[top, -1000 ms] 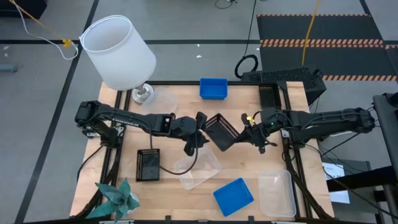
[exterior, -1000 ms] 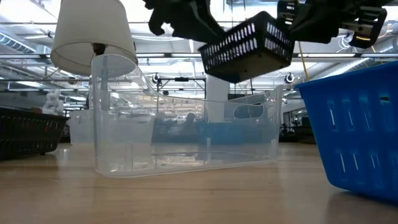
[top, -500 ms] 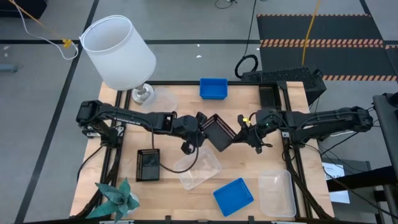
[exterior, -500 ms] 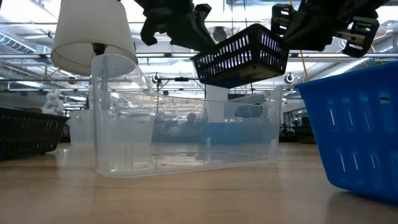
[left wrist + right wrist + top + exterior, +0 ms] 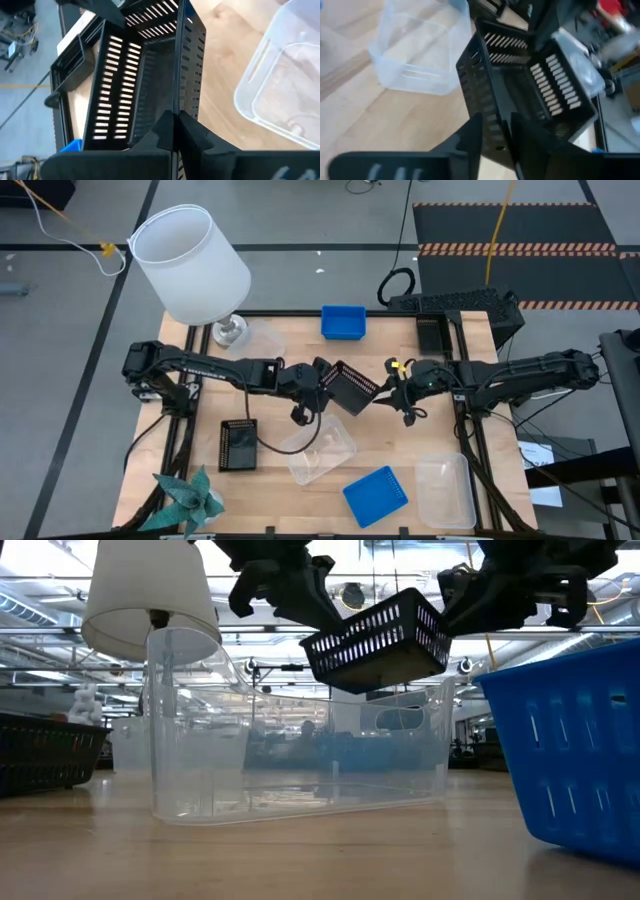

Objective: Stack baskets by color
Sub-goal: Stack the middle black bin on top of the top black bin

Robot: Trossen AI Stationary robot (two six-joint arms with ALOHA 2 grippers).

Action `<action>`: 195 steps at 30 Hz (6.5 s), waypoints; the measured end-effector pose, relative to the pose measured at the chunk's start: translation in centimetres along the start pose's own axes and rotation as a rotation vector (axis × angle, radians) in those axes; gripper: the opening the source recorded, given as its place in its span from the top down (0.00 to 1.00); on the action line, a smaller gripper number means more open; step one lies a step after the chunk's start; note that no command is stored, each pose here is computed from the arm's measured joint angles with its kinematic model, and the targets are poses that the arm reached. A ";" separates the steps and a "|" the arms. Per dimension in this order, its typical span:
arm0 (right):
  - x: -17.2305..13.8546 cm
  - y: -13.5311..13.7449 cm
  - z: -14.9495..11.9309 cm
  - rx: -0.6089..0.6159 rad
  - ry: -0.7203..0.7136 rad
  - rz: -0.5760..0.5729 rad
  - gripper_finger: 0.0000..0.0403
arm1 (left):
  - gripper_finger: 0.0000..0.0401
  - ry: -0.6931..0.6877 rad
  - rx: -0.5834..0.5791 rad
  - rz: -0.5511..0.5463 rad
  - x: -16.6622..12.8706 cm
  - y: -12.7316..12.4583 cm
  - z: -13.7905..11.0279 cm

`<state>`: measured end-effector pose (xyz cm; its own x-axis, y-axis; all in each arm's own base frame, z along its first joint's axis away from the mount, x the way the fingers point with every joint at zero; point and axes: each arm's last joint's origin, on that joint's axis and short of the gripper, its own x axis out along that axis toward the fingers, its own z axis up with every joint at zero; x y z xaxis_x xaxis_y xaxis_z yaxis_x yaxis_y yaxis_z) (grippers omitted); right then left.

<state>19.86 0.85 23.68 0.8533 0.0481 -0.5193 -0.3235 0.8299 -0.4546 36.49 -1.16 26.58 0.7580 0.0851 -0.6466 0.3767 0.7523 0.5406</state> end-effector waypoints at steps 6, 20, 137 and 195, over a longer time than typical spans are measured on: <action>-0.3 0.0 1.3 0.077 0.035 -0.139 0.60 | 0.98 0.081 -0.046 0.022 0.1 0.7 -1.2; 3.8 -0.8 6.2 0.149 0.270 -0.088 0.58 | 0.97 0.099 -0.037 0.024 0.1 0.5 -1.2; -7.1 -7.8 -11.0 0.303 0.965 -0.136 0.98 | 0.54 -0.177 -0.526 0.245 -4.4 -17.3 4.9; -7.1 -7.7 -13.9 0.392 0.898 -0.188 0.75 | 0.54 -0.177 -0.530 0.243 -4.4 -17.3 4.9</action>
<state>10.65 -13.65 20.81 0.1989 -0.4065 -0.8918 0.0809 0.9136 -0.3984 29.24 -17.73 22.73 0.8833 0.2192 -0.4143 -0.1000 0.9517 0.2903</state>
